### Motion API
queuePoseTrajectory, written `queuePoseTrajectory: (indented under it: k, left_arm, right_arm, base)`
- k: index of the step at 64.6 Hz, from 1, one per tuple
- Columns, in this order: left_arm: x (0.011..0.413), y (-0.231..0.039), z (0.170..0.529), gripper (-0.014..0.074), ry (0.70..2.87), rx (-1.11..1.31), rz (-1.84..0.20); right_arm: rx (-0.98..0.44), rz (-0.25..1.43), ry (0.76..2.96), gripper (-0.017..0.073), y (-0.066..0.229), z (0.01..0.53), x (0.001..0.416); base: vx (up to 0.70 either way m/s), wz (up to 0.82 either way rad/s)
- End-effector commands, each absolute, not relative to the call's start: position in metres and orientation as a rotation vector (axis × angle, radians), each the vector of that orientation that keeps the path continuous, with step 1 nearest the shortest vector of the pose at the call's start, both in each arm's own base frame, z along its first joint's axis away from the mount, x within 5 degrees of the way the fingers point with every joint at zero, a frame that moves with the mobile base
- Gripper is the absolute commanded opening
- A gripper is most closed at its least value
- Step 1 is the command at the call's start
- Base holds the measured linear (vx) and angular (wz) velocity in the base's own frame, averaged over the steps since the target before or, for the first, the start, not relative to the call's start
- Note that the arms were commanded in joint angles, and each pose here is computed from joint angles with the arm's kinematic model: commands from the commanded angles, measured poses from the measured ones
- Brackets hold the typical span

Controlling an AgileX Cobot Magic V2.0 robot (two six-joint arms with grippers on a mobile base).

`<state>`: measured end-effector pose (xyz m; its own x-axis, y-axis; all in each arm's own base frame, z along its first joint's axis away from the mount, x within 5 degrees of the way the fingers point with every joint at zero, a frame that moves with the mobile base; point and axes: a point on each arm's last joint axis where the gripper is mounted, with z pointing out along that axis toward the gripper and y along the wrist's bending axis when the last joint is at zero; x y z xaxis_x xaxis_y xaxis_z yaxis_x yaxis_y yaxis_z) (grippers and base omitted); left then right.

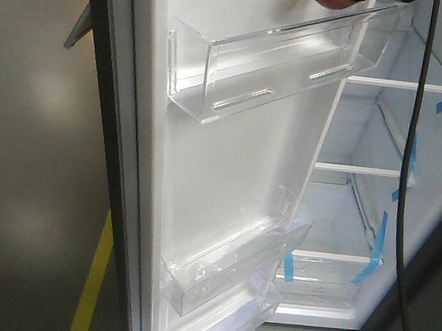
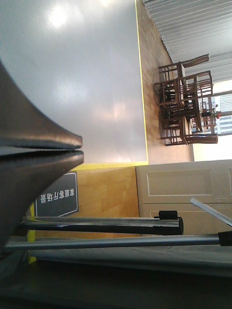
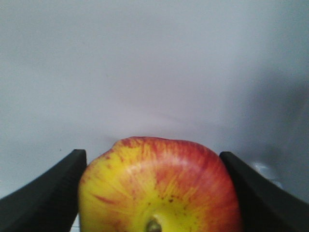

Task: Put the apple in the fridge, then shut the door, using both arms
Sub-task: 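Extend the right gripper with the apple into the refrigerator, then open the right gripper to release the apple into the upper door bin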

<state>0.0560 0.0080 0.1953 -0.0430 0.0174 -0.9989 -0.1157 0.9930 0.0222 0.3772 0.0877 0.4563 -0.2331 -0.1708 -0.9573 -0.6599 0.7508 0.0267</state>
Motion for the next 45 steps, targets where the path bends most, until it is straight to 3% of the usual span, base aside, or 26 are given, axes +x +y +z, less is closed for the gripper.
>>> queuePoseTrajectory:
  k: [1,10,23,35,45]
  left_arm:
    - [0.056,0.006,0.192,-0.0006,1.56,-0.061,0.092]
    - [0.056,0.006,0.192,-0.0006,1.559,-0.061,0.092]
    - [0.056,0.006,0.192,-0.0006,1.558,-0.061,0.092]
    - [0.056,0.005,0.194,-0.0006,1.535,-0.088,0.05]
    - [0.056,0.003,0.201,-0.0006,1.449,-0.179,-0.091]
  right_arm:
    - [-0.592,0.508,1.661,0.0554,0.085,0.49,0.362]
    - [-0.562,0.525,1.667,0.0663,0.084,0.49,0.362]
    - [-0.55,0.523,1.659,0.065,0.084,0.491,0.362]
    - [-0.537,0.548,1.647,0.0555,0.083,0.503,0.349]
    - [-0.524,0.568,1.647,0.0337,0.081,0.517,0.329]
  base:
    - [0.0,0.0]
    - [0.0,0.0]
    - [0.0,0.0]
    - [0.0,0.0]
    - [0.0,0.0]
